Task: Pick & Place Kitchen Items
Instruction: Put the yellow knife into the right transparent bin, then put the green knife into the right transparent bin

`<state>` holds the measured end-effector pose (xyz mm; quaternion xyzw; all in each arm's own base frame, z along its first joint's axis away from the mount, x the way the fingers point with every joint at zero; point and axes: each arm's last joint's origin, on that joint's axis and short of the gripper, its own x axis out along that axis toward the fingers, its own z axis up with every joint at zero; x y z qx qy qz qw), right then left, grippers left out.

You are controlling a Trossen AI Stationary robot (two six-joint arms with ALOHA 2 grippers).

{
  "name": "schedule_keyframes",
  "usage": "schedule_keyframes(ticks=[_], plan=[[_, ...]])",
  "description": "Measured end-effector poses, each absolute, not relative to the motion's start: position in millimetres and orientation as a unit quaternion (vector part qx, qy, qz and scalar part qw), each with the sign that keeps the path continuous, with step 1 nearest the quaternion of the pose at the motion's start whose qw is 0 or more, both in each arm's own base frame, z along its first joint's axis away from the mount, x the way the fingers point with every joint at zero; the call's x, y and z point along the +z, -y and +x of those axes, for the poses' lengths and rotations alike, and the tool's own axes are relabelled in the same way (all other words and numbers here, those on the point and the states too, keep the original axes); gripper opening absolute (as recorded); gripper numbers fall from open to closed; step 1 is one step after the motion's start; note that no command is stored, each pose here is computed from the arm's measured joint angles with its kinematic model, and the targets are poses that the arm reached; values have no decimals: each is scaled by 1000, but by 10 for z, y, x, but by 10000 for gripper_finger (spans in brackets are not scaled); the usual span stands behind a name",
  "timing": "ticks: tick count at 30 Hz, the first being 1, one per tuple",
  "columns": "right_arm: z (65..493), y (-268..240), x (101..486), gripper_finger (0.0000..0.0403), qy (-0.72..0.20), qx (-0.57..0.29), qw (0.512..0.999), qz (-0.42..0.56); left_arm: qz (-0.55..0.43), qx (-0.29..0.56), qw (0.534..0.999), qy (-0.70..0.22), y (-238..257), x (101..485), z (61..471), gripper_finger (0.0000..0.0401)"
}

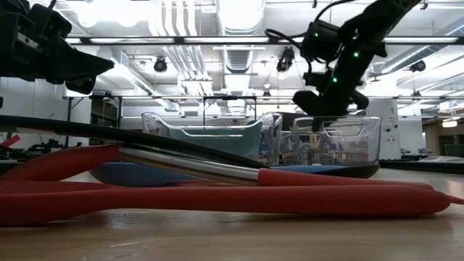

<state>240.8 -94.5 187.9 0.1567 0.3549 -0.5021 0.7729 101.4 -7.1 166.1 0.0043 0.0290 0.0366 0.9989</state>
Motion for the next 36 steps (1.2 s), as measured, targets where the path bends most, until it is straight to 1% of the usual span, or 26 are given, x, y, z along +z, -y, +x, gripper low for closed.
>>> schedule_keyframes(ticks=[3, 9, 14, 17, 21, 25, 29, 36], plan=[[2376, 938, 1823, 53, -361, -503, 770, 155, 4, 37, 999, -29, 71, 1661, 1014, 10], [2358, 928, 1770, 75, -363, -497, 771, 161, 4, 36, 999, -29, 71, 1662, 1014, 10], [2356, 926, 1767, 86, -361, -499, 771, 165, 4, 37, 999, -29, 71, 1660, 1014, 10], [2356, 926, 1767, 87, -360, -500, 770, 167, 4, 37, 999, -29, 71, 1661, 1014, 10], [2362, 918, 1767, 75, -361, -493, 772, 174, 4, 36, 999, -29, 71, 1662, 1014, 10], [2428, 894, 1839, 61, -354, -475, 784, 185, 4, 37, 999, -29, 71, 1661, 1014, 10], [2500, 838, 1924, 57, -346, -462, 796, 183, 4, 37, 999, -29, 71, 1662, 1014, 10], [2731, 588, 2213, 83, -314, -410, 839, 172, 4, 36, 999, -29, 71, 1661, 1014, 10]])
